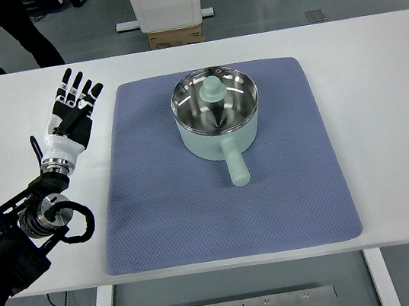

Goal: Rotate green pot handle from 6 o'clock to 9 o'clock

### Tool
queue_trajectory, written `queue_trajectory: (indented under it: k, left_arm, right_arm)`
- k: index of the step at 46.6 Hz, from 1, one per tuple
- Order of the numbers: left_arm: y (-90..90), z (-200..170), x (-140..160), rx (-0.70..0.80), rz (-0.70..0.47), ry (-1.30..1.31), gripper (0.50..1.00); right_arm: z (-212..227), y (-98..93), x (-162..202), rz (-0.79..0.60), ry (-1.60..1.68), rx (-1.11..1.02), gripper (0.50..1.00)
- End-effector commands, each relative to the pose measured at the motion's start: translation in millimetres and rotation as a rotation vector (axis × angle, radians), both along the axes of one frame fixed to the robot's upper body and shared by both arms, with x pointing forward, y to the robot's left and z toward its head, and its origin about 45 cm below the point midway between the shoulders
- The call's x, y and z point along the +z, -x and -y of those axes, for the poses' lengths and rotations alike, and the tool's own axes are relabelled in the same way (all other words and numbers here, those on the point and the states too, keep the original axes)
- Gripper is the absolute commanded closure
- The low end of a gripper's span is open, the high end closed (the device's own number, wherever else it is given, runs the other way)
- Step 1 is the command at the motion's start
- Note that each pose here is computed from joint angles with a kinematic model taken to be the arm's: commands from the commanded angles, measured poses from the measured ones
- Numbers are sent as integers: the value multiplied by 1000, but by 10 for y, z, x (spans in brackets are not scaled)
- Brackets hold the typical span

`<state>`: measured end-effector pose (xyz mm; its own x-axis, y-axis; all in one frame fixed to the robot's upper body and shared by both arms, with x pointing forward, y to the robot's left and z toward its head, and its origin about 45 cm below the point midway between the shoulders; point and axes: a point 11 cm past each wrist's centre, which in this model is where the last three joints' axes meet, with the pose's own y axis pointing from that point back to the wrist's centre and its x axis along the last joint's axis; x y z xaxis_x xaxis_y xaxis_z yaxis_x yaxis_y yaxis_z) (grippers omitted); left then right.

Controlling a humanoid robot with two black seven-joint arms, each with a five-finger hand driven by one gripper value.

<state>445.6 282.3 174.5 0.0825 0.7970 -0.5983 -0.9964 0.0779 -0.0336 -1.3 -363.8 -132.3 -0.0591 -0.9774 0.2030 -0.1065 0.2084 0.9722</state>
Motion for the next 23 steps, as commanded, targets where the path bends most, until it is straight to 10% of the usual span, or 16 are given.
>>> queue_trajectory:
  k: [1, 23]
  left_arm:
    - [-13, 3, 24, -1, 5, 0, 500]
    - [-48, -45, 98, 16, 25, 12, 500]
  right_arm:
    - [-3, 1, -1, 0, -1, 0, 500]
    - [1, 4, 0, -1, 0, 0, 500]
